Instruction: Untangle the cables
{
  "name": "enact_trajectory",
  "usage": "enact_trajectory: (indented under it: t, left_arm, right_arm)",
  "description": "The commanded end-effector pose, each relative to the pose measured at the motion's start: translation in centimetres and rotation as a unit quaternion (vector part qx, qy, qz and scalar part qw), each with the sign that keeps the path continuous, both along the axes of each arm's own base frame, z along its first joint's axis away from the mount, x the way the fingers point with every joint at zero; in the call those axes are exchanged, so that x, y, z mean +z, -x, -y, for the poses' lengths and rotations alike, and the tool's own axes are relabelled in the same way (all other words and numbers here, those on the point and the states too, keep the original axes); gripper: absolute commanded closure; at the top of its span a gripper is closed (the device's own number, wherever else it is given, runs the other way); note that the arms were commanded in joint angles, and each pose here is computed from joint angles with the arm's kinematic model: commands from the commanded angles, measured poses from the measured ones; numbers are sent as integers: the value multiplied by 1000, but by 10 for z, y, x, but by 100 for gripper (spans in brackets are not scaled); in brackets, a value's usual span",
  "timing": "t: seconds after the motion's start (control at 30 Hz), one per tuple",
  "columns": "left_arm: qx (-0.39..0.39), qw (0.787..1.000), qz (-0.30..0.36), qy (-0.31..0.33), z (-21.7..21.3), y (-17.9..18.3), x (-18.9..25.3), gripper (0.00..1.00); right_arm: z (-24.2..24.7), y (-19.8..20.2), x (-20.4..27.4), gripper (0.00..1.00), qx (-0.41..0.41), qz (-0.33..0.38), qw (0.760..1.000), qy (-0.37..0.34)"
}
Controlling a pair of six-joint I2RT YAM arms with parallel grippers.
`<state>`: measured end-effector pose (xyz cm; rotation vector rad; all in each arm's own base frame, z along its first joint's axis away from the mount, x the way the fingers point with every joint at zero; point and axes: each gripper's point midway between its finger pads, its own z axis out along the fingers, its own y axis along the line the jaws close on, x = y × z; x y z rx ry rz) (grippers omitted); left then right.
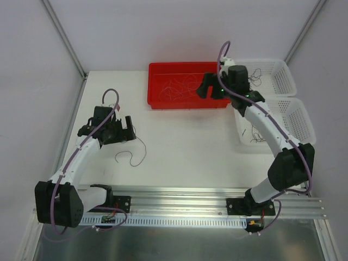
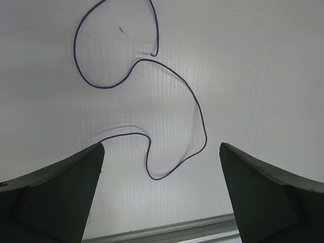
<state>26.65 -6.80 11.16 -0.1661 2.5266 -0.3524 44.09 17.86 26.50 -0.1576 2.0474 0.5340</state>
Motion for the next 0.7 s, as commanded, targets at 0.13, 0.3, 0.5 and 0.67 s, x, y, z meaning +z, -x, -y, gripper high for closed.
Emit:
enact_trajectory:
  t: [0.13,0.3,0.5,0.67]
  left_arm:
    - [58,998,0,-9,-22,-3,2,6]
    - [29,997,-50,52,4,3,-13,13]
    - [-18,991,-118,61,56,19,-36,20]
    - [-15,986,-161,31,81,26,-66,30]
  right_arm:
    - [-136,106,-84,9,131,-145,979,-63]
    - [-177,151,-105,9,154,-159,974,-53]
    - [-170,187,-116,9,143,-163,976,-33]
    - [-136,197,-113,9,94,-144,985,-25]
